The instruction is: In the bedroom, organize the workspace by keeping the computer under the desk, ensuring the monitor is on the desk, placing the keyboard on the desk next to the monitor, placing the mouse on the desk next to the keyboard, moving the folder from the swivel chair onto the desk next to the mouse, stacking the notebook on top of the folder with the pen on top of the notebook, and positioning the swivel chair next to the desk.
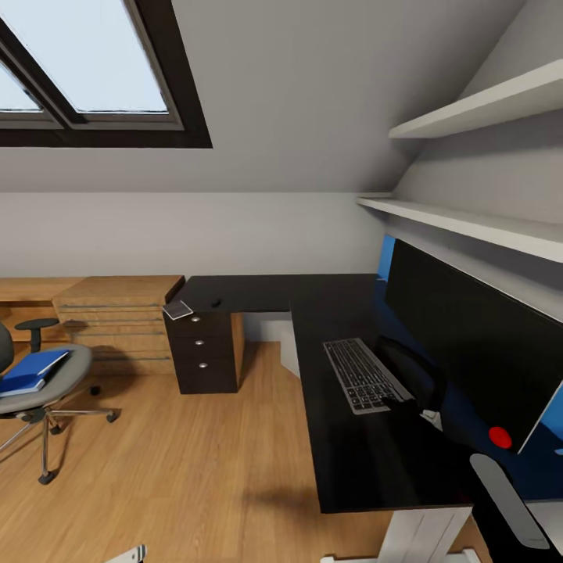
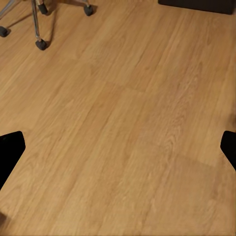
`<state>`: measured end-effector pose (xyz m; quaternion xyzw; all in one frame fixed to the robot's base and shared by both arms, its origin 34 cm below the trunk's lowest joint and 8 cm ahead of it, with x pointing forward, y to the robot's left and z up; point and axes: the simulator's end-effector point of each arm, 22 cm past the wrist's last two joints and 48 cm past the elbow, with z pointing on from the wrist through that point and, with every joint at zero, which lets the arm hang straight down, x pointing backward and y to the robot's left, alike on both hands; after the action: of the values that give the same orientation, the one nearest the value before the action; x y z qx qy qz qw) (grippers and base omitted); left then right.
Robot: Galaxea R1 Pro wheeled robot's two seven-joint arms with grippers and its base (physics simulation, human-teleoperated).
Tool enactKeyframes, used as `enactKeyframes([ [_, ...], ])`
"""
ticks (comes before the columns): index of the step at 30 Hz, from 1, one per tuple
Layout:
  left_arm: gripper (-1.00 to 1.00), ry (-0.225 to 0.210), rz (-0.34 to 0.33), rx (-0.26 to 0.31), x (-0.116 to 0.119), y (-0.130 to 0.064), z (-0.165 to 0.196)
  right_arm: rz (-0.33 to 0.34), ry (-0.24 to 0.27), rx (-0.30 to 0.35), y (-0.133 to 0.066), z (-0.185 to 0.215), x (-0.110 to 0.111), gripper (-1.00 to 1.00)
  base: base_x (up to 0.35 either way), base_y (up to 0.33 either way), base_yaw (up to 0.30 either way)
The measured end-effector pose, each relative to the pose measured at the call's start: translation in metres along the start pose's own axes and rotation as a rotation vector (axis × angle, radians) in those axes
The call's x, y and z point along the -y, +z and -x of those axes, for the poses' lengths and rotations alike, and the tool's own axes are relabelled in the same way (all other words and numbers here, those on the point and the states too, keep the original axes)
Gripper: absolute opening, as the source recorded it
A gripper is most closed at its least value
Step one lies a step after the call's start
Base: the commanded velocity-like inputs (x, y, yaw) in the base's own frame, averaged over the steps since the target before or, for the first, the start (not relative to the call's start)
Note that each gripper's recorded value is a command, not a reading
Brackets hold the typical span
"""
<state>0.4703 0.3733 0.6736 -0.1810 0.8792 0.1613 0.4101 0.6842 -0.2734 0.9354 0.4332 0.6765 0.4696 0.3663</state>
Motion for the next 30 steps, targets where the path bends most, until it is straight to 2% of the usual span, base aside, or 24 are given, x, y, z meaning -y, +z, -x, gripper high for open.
enactKeyframes([
  [11,1.00,-0.002,0.001,0.002,0.000,0.000,0.001,-0.033,0.025,0.007,0.002,0.000,0.017,-1.00,0.101,-0.095,0.000],
  [18,1.00,-0.002,0.002,0.002,0.000,0.000,0.001,-0.026,0.074,0.067,0.008,-0.001,0.018,-1.00,0.008,-0.008,0.000],
  [30,1.00,-0.002,0.003,0.002,-0.001,0.000,0.001,-0.024,0.084,0.078,0.010,-0.002,0.017,-1.00,0.015,-0.008,0.000],
])
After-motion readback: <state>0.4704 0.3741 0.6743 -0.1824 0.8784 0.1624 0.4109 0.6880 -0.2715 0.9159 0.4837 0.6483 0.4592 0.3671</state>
